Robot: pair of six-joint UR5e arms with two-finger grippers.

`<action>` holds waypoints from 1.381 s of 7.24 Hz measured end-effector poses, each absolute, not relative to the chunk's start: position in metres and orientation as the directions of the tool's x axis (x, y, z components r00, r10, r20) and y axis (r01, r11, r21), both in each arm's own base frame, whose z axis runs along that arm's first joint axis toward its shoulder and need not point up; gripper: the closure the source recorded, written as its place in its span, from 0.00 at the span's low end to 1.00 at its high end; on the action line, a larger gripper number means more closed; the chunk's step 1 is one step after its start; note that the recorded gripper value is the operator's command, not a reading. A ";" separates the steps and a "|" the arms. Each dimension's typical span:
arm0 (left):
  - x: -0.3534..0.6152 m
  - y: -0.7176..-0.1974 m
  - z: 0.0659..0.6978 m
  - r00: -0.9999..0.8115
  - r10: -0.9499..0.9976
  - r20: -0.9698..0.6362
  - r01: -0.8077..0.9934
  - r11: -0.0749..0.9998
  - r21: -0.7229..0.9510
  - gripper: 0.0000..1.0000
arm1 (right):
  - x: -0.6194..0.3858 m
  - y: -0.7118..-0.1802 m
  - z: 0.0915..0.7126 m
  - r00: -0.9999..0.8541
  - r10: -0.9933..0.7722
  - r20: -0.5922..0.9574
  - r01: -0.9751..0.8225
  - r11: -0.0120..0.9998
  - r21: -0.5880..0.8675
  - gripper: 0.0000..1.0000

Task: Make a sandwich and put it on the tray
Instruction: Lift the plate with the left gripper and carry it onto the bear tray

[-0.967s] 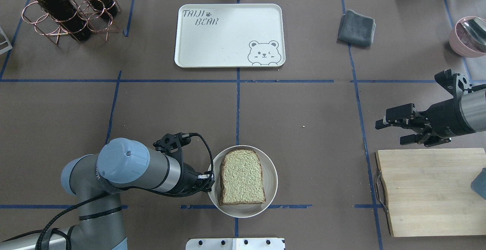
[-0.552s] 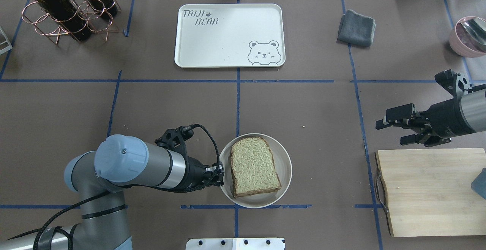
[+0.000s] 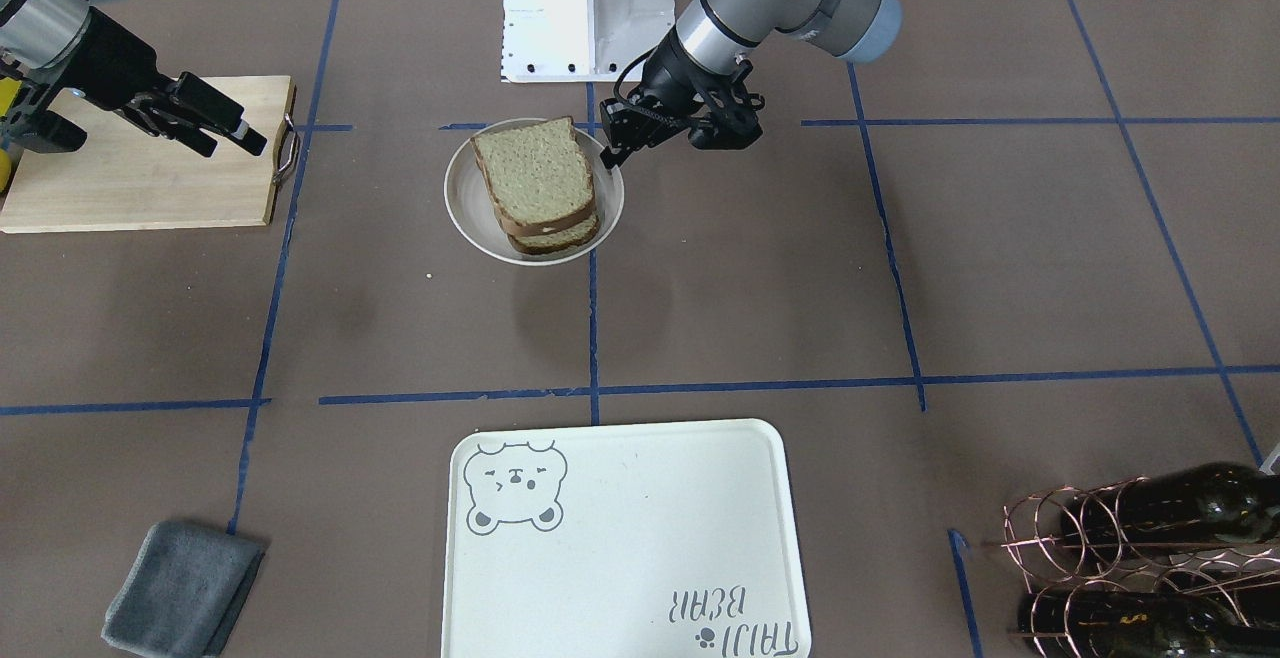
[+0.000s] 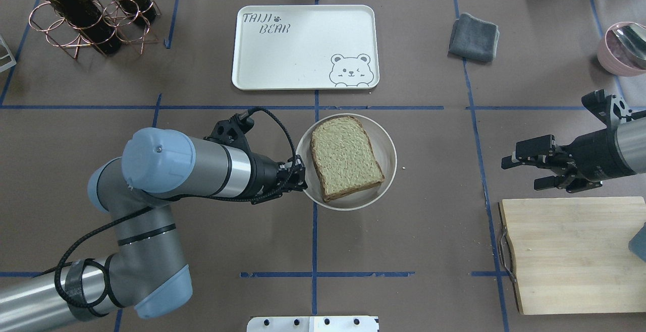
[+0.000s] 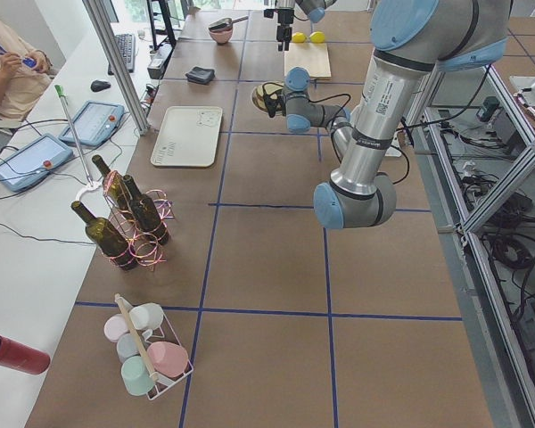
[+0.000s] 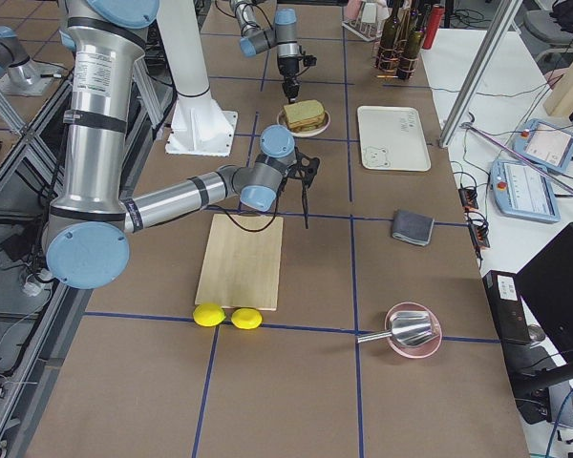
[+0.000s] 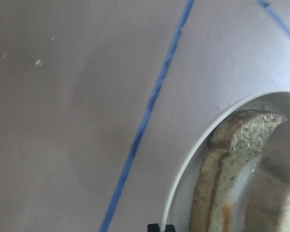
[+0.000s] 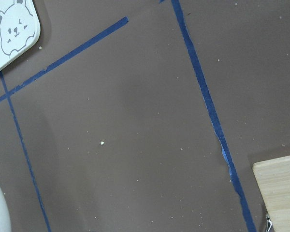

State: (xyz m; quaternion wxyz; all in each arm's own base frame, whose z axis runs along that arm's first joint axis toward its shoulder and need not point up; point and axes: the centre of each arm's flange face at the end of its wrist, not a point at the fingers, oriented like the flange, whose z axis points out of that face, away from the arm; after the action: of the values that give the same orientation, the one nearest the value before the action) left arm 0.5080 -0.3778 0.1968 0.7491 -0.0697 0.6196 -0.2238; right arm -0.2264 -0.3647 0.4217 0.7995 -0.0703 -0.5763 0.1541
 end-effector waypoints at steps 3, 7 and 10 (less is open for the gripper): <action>0.525 -0.484 0.195 0.169 -0.550 -0.818 0.417 0.792 -0.446 1.00 | -0.213 -0.366 0.425 0.277 0.328 0.903 -0.187 0.940 -0.284 0.00; 0.550 -0.612 0.203 0.169 -0.705 -0.689 0.573 0.639 -0.513 1.00 | -0.193 -0.354 0.438 0.249 0.307 0.919 -0.199 0.945 -0.261 0.00; 0.570 -0.640 0.226 0.129 -0.755 -0.643 0.580 0.583 -0.568 1.00 | -0.190 -0.354 0.437 0.246 0.305 0.920 -0.202 0.944 -0.259 0.00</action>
State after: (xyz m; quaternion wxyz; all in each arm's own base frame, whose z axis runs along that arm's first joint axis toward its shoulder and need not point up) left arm 0.5696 -0.6396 0.2256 0.7461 -0.0901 0.4847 -0.4476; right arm -0.1905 -0.3539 0.4374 0.7881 -0.0434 -0.5925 0.1610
